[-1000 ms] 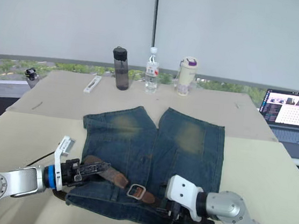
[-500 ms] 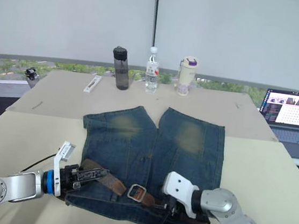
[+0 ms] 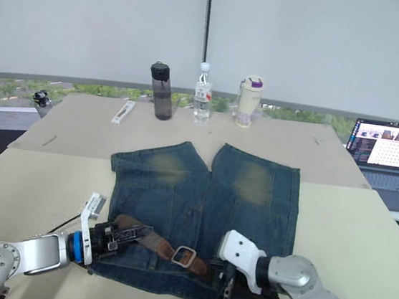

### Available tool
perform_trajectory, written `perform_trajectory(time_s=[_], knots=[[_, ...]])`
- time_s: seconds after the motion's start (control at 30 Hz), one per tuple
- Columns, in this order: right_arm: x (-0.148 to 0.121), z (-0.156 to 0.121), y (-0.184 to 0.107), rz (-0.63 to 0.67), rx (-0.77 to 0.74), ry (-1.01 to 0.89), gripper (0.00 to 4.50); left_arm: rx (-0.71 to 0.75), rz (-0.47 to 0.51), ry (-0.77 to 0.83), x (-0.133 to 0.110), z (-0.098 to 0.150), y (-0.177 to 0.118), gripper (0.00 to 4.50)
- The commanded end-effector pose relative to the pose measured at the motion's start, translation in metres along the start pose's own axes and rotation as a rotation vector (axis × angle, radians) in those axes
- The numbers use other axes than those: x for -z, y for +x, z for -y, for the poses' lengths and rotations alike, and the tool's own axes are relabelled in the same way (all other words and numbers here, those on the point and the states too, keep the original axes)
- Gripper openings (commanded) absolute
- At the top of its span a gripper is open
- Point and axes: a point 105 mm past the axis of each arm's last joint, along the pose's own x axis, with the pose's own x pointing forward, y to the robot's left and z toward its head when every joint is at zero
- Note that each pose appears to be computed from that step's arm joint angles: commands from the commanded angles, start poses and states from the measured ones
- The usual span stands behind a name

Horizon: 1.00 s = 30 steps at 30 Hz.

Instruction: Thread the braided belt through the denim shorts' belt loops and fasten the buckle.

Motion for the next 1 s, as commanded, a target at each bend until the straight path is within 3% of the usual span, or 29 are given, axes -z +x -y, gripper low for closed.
perform_trajectory(time_s=[0.03,0.33,0.67,0.8,0.93,1.0], knots=[[-0.013,0.001,-0.006,0.052,0.021,-0.037,0.01,0.007,0.033,0.000,-0.006,0.001,-0.005,0.00],[-0.012,0.005,-0.009,0.064,0.038,-0.031,0.01,0.010,0.065,-0.036,-0.011,0.000,-0.006,0.00],[-0.016,0.009,-0.006,0.097,0.040,-0.066,0.01,0.082,-0.017,-0.127,0.004,0.012,0.001,0.00],[-0.015,0.003,-0.010,0.091,-0.008,-0.018,0.01,0.073,0.042,-0.100,-0.009,0.010,0.000,0.00],[-0.015,-0.006,-0.016,0.085,-0.056,-0.003,1.27,-0.007,0.038,-0.040,-0.014,-0.004,-0.013,0.00],[-0.015,0.004,-0.015,0.093,0.023,-0.040,1.90,-0.054,0.009,-0.003,-0.010,-0.009,-0.021,0.00]])
